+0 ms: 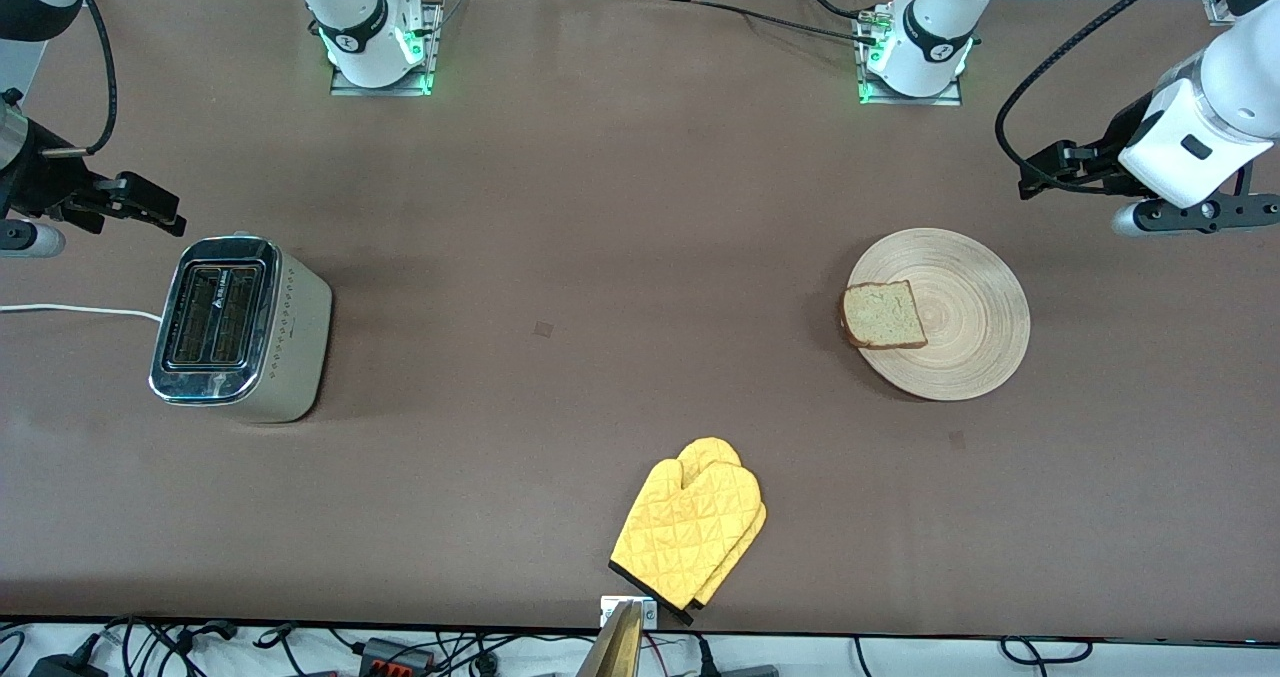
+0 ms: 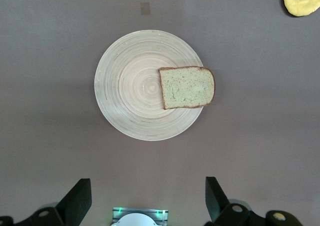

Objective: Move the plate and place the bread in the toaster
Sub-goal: 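Move the left gripper toward the wooden plate while the right gripper approaches the toaster, then grasp the wooden plate rim with the left gripper, then slide the plate toward the toaster with the left gripper, then release the plate with the left gripper while the right gripper reaches the bread, then grasp the bread slice with the right gripper while the left gripper withdraws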

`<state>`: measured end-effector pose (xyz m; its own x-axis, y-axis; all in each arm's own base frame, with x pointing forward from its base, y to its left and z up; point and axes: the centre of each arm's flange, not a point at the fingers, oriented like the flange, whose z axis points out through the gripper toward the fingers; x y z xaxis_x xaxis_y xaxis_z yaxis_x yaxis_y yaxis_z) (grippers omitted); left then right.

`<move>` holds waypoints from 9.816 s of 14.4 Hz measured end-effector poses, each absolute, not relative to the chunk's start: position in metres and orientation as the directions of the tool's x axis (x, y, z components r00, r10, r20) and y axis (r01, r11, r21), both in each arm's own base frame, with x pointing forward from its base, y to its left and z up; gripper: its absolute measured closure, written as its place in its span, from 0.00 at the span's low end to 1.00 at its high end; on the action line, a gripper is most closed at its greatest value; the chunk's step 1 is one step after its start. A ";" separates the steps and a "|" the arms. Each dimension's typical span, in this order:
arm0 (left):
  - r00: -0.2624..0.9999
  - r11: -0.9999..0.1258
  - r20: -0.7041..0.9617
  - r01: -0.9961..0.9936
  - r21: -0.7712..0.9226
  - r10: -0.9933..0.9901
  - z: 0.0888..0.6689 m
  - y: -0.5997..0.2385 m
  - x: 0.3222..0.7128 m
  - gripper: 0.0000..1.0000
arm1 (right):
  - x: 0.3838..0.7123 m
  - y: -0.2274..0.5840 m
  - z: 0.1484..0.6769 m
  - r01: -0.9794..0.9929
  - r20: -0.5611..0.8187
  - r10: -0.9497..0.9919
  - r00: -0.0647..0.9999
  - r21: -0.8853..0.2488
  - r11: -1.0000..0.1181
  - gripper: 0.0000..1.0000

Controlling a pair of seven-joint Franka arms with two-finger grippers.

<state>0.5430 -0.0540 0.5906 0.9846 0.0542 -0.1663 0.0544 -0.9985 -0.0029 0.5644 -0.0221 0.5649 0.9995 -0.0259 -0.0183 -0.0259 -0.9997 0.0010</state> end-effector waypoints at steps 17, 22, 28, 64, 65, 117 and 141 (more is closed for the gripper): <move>0.964 -0.981 -0.260 -0.006 0.194 -0.057 0.478 0.080 0.590 0.00 | 0.565 -0.022 0.565 -0.025 -0.012 -0.025 1.000 0.001 -1.000 0.00; 0.961 -0.934 -0.237 -0.053 0.354 -0.144 0.372 0.154 0.586 0.00 | 0.566 -0.021 0.564 -0.023 -0.013 -0.023 1.000 -0.001 -1.000 0.00; 0.964 -0.833 -0.241 0.044 0.552 -0.109 0.263 0.212 0.538 0.00 | 0.580 0.015 0.539 0.037 -0.049 0.037 0.998 -0.008 -0.999 0.00; 0.945 -0.569 -0.326 0.261 0.780 -0.012 0.156 0.188 0.509 0.88 | 0.604 0.033 0.516 0.071 -0.074 0.072 0.995 -0.019 -0.997 0.00; 0.947 -0.557 -0.321 0.254 0.791 -0.023 0.161 0.182 0.515 0.90 | 0.604 0.035 0.516 0.074 -0.074 0.076 0.994 -0.019 -0.997 0.00; 0.944 -0.402 -0.278 0.188 0.896 -0.178 0.102 -0.362 0.531 0.68 | 0.631 0.125 0.367 0.100 -0.149 0.130 0.980 -0.194 -0.976 0.00; 0.864 -0.920 -0.382 -0.199 0.339 -0.328 0.451 0.012 0.639 0.52 | 0.619 0.224 0.245 0.095 -0.209 0.164 0.964 -0.303 -0.948 0.15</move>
<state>0.6393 0.0124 0.4513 0.8642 -0.3277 -0.3818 -0.1992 -0.9196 0.3385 0.6190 0.2237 0.2451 0.9641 0.1636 -0.2090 0.0953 -0.9483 -0.3027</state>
